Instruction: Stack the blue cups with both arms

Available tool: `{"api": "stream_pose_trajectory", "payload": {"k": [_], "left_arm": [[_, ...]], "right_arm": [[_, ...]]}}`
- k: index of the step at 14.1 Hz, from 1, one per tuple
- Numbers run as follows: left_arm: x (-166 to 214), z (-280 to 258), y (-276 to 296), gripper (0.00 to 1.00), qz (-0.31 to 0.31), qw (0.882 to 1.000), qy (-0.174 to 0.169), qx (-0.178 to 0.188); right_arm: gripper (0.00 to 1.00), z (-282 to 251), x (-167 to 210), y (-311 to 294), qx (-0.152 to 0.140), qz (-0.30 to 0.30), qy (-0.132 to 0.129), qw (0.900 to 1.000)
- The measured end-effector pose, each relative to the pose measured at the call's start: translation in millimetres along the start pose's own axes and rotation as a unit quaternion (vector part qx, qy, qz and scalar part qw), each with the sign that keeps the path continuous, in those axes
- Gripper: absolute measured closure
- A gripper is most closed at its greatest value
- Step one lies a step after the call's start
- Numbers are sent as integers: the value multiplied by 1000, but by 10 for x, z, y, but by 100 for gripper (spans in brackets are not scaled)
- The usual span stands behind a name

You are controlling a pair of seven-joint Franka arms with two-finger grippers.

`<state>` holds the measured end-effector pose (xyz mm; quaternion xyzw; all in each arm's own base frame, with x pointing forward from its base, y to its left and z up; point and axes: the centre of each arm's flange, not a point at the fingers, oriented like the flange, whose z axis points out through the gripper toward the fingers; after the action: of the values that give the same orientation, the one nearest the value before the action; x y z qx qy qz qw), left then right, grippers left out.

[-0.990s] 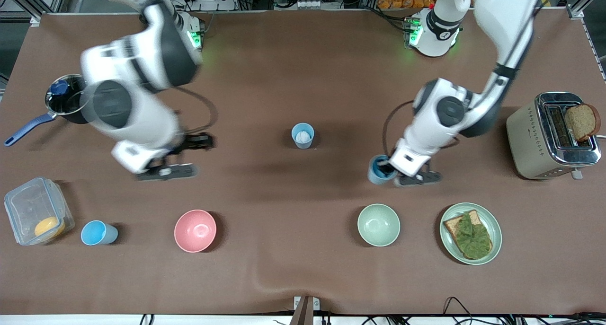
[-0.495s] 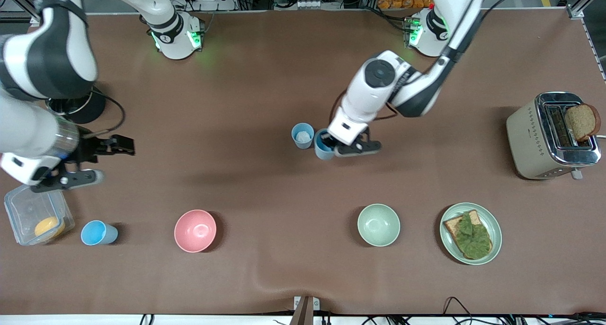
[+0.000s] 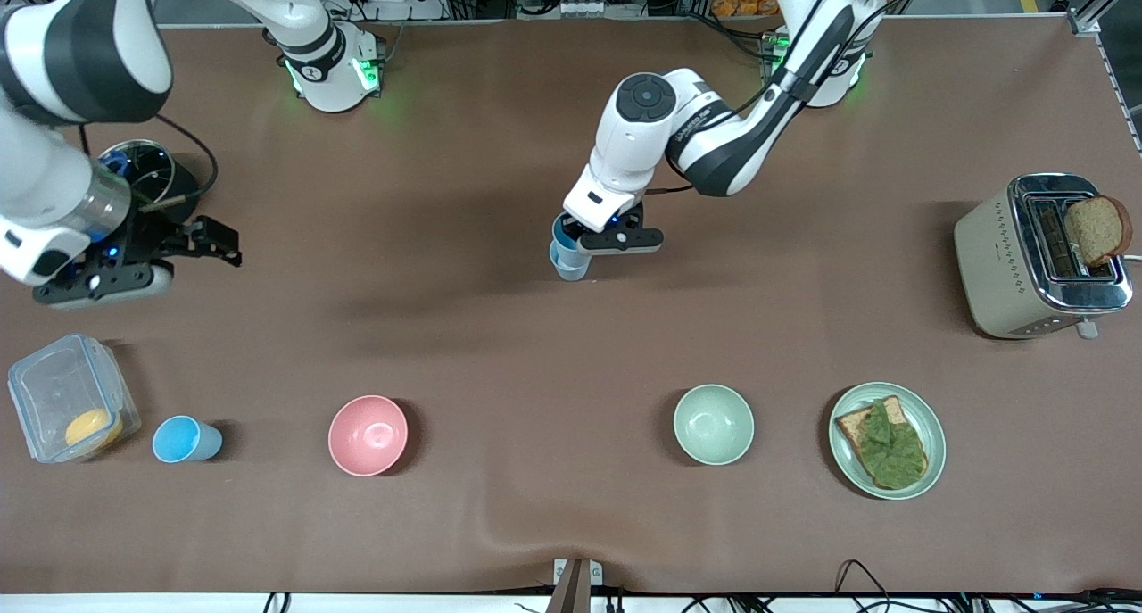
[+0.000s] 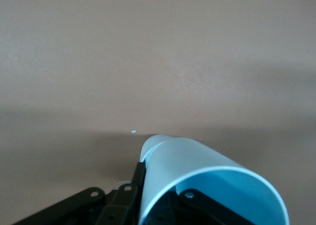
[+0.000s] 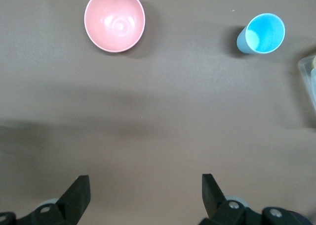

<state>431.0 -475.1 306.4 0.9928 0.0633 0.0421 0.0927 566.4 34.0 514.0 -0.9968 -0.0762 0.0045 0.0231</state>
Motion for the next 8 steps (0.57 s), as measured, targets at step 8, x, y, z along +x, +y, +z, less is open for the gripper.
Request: {"api": "stream_pose_trajectory", "payload": {"k": [8], "left_arm": [[-62, 166, -11, 95, 2, 1000, -13, 8]], "right_arm": [[0, -568, -62, -4, -2, -1, -15, 1000]]}}
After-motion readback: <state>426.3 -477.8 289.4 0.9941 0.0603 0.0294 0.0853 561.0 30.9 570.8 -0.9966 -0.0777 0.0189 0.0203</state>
